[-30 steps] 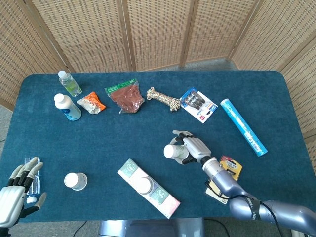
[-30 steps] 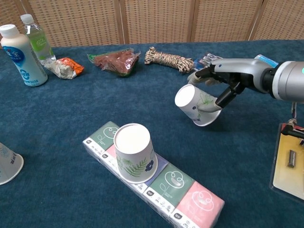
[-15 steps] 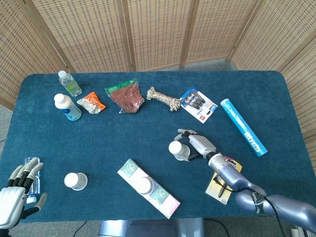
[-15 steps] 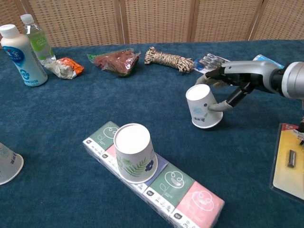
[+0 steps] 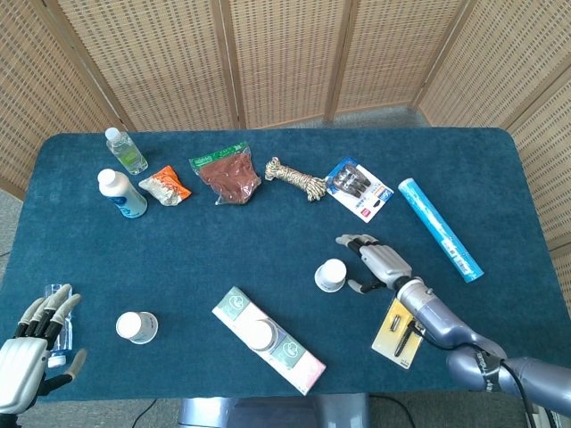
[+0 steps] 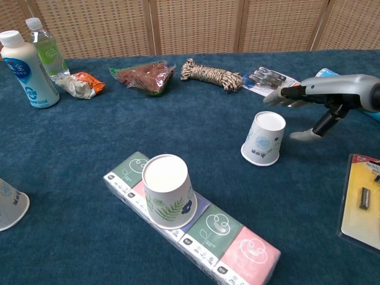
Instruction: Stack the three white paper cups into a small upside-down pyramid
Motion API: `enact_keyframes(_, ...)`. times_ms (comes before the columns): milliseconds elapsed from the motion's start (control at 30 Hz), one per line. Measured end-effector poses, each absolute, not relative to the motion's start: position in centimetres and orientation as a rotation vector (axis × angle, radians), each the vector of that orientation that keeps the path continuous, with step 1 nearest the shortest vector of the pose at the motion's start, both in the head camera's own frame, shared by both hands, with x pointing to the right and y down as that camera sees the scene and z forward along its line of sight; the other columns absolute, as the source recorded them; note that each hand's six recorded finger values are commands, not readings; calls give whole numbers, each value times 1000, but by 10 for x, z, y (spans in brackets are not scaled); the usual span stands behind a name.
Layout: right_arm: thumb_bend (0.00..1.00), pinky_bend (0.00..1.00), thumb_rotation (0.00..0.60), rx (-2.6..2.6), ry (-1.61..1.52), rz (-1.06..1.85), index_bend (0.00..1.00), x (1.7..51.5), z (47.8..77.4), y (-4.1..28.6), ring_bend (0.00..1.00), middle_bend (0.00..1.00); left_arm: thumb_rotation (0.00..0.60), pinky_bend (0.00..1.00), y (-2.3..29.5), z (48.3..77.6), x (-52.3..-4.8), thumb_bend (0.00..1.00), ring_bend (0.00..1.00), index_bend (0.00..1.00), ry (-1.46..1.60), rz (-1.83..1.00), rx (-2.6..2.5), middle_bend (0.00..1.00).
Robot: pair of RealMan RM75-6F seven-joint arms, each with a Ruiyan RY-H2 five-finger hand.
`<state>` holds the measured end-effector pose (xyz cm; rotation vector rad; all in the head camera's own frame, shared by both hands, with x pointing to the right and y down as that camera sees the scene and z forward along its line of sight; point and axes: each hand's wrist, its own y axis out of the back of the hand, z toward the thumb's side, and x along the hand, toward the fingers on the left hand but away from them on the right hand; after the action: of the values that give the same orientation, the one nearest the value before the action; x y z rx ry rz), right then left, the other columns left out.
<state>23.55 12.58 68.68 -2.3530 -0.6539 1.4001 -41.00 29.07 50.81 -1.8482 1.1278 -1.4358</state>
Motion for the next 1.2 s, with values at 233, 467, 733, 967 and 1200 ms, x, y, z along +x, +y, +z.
enact_keyframes(233,443,0,600,-2206,-537,1422,0,240,674,132,0,0,600,0,287,508,-409,444,0,40,1112,-1421,-1850,0)
enact_keyframes(467,446,0,600,-2136,-597,1447,0,246,652,136,0,0,600,0,287,511,-409,445,0,40,1088,-1438,-1856,0)
enact_keyframes(733,438,0,600,-2182,-644,1422,0,246,634,140,0,0,600,0,285,514,-406,445,0,40,1070,-1440,-1865,0)
enact_keyframes(967,424,0,600,-2254,-583,1371,0,228,632,152,0,0,600,0,284,514,-405,444,0,40,1070,-1431,-1869,0)
enact_keyframes(1200,419,33,600,-2247,-498,1343,0,203,640,153,0,0,600,0,285,512,-407,446,0,40,1074,-1434,-1864,0)
